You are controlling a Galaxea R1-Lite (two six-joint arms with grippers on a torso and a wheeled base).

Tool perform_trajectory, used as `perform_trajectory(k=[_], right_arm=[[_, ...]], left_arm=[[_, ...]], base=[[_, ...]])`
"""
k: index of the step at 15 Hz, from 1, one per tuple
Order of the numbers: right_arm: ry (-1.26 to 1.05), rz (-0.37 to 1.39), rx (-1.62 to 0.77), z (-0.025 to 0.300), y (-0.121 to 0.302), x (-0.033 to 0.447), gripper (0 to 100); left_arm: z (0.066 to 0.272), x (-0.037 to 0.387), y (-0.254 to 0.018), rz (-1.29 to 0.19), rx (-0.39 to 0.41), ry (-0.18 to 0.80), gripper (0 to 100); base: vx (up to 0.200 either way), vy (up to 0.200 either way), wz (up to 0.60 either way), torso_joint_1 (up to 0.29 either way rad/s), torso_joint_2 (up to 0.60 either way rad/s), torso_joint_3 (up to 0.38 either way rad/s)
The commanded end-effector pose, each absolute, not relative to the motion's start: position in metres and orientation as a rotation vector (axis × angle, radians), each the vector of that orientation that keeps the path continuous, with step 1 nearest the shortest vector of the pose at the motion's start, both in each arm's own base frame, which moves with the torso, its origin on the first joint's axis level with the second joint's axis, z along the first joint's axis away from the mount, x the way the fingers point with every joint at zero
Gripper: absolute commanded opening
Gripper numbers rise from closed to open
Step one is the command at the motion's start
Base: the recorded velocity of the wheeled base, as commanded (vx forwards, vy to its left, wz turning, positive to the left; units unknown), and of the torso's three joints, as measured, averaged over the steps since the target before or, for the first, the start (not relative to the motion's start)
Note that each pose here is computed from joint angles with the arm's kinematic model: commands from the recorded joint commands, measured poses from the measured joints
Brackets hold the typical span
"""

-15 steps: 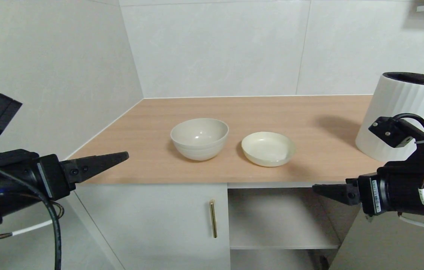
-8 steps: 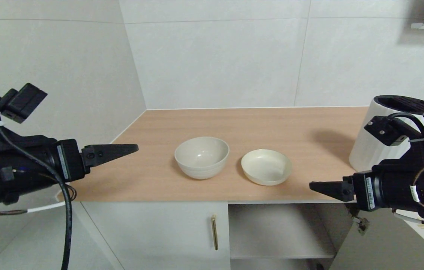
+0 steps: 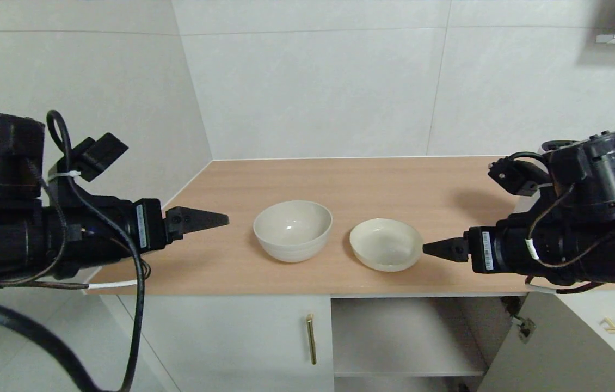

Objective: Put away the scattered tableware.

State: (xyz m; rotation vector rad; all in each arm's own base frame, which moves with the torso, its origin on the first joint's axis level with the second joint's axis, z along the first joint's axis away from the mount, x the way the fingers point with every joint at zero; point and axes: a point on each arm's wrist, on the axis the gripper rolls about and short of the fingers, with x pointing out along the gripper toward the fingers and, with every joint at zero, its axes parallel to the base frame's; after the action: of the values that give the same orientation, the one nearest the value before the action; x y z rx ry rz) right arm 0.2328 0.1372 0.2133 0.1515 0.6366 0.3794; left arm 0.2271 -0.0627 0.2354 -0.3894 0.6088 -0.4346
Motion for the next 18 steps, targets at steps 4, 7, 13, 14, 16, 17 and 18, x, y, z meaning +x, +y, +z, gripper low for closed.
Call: perform_trajectory(k=[4,7,13,14,16,17,18], right_arm=[[0.664,0.226,0.192,0.183,0.163,0.280,100],[0.660,0.218,0.198,0.176,0.166,0.286,100],[0.663,0.216,0.206,0.175,0.166,0.285,100],[0.664,0.216,0.205,0.175,0.166,0.285,100],[0.666,0.215,0.204,0.175,0.166,0.285,100],[0.666,0.215,0.204,0.175,0.166,0.285,100],[0.667,0.216,0.203,0.174,0.166,0.285,100]], left_arm=[[0.215,0.268,-0.092,-0.281,-0.499,0.699,100],[0.203,0.283,-0.103,-0.254,-0.540,0.738,100],[0.180,0.303,-0.113,-0.216,-0.558,0.811,100],[0.178,0.304,-0.113,-0.210,-0.567,0.817,100],[0.174,0.311,-0.115,-0.203,-0.589,0.812,100],[0.170,0.312,-0.116,-0.195,-0.595,0.820,100],[0.169,0.313,-0.116,-0.187,-0.595,0.822,100]], base=[[0.000,0.000,0.00,0.000,0.00,0.000],[0.000,0.000,0.00,0.000,0.00,0.000],[0.000,0.000,0.00,0.000,0.00,0.000],[0.000,0.000,0.00,0.000,0.00,0.000],[0.000,0.000,0.00,0.000,0.00,0.000],[0.000,0.000,0.00,0.000,0.00,0.000],[0.000,0.000,0.00,0.000,0.00,0.000]])
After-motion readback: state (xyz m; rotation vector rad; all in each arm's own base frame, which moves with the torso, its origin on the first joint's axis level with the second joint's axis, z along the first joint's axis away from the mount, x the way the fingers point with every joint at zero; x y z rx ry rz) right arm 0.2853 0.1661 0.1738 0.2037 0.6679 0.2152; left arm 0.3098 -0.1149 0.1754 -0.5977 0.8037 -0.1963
